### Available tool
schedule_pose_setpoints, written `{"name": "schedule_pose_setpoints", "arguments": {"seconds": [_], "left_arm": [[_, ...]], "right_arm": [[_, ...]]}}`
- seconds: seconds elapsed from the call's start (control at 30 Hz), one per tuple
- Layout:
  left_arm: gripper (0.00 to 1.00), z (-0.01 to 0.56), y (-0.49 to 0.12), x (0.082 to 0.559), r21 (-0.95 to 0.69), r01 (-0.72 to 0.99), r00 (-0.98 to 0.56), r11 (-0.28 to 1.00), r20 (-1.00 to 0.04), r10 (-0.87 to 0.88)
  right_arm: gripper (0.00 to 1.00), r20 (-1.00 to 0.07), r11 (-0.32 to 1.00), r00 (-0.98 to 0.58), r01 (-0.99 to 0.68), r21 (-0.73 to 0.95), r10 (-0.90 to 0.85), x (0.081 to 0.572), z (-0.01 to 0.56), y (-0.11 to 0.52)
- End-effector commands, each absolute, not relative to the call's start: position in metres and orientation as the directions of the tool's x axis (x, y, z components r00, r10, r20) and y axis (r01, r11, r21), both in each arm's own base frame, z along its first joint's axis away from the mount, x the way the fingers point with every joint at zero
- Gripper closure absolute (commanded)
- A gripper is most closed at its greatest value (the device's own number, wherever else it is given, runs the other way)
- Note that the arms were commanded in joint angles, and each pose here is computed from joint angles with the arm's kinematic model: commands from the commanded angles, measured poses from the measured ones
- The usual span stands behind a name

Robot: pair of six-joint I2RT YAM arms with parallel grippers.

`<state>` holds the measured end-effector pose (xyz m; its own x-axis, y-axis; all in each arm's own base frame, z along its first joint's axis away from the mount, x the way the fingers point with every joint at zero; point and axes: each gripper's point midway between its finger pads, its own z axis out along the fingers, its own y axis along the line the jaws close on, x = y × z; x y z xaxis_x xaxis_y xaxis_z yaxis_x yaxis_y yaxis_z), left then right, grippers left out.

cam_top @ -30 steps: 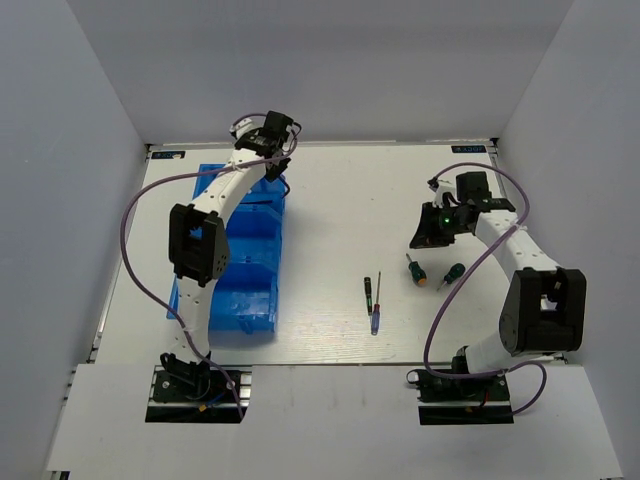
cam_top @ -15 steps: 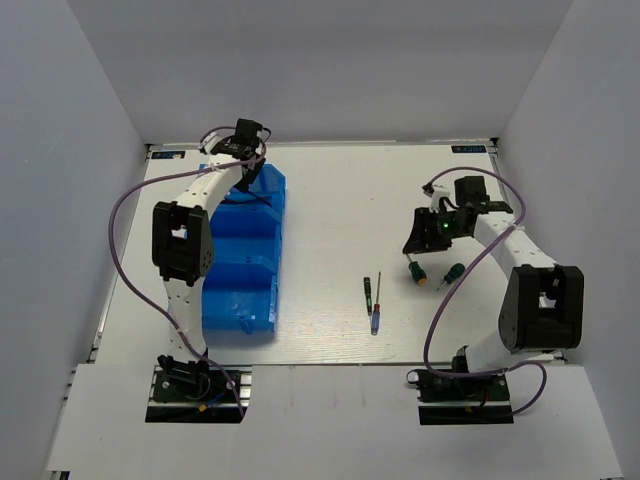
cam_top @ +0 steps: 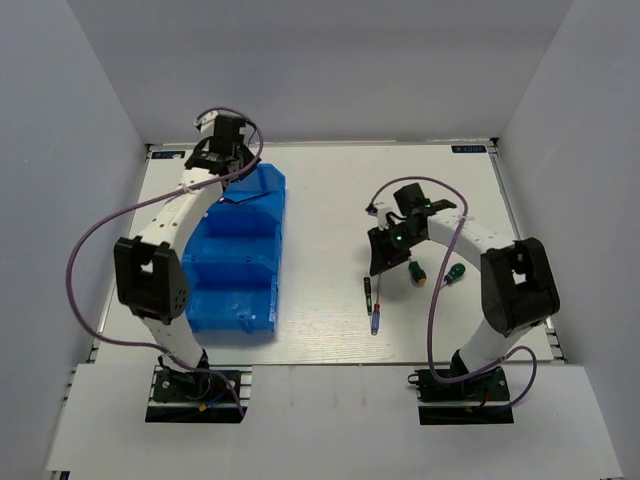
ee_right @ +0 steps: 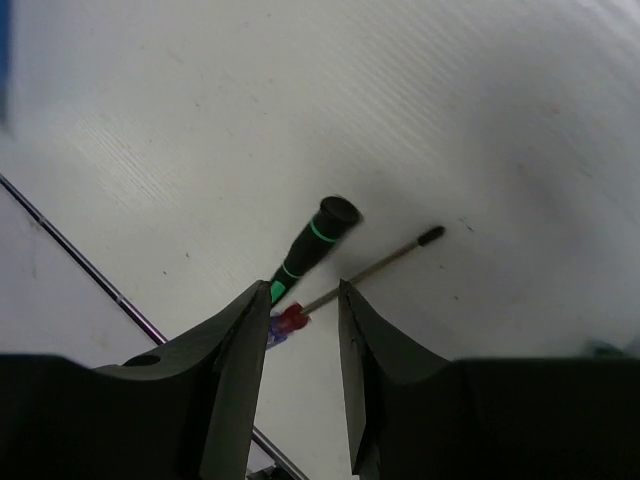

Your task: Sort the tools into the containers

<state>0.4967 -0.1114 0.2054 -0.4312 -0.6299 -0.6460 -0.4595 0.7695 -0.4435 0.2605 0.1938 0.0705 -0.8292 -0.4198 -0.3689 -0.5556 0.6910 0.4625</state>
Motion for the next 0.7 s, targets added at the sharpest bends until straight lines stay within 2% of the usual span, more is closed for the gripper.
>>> {"name": "schedule_pose_setpoints", "arguments": {"seconds": [0.0,0.03,0.07,0.1,0.13,0.17,0.23,0.3,0.47,0.67], "left_arm": [[1.0,0.258,-0.133,0.473,-0.41,-0.129,-0.516,0.903,-0.75,-0.414],[0.93,0.253,-0.145,0.452,-0.41,-0.057,-0.578,0.91,-0.73,-0.365],[0.8,0.25,-0.148,0.441,-0.398,-0.011,-0.605,0.917,-0.728,-0.323],[0.51,0.247,-0.145,0.429,-0.362,0.023,-0.625,0.932,-0.733,-0.269],[0.43,0.231,-0.146,0.413,-0.351,0.048,-0.669,0.935,-0.706,-0.231],[0.34,0.246,-0.147,0.398,-0.351,0.091,-0.648,0.932,-0.732,-0.212],[0.18,0.234,-0.142,0.372,-0.347,0.102,-0.67,0.932,-0.717,-0.193],[0.17,0.256,-0.136,0.352,-0.351,0.133,-0.617,0.927,-0.761,-0.2],[0.15,0.263,-0.131,0.313,-0.37,0.157,-0.603,0.916,-0.77,-0.207],[0.15,0.272,-0.124,0.291,-0.371,0.16,-0.597,0.915,-0.775,-0.209]], "right_arm": [[0.6,-0.346,0.709,-0.824,-0.563,0.425,-0.448,0.262,0.067,0.211],[0.6,-0.33,0.735,-0.83,-0.554,0.392,-0.449,0.263,0.062,0.208],[0.6,-0.315,0.739,-0.831,-0.554,0.383,-0.459,0.258,0.059,0.213],[0.6,-0.306,0.756,-0.834,-0.547,0.359,-0.459,0.258,0.054,0.21],[0.6,-0.309,0.76,-0.833,-0.549,0.348,-0.46,0.257,0.051,0.211],[0.59,-0.302,0.755,-0.827,-0.558,0.344,-0.473,0.252,0.048,0.214],[0.57,-0.275,0.769,-0.839,-0.541,0.34,-0.469,0.246,0.041,0.215],[0.57,-0.263,0.777,-0.836,-0.546,0.313,-0.481,0.243,0.034,0.218],[0.57,-0.204,0.806,-0.839,-0.543,0.236,-0.505,0.235,0.011,0.225],[0.57,-0.151,0.865,-0.873,-0.483,0.137,-0.464,0.233,-0.005,0.221]]}}
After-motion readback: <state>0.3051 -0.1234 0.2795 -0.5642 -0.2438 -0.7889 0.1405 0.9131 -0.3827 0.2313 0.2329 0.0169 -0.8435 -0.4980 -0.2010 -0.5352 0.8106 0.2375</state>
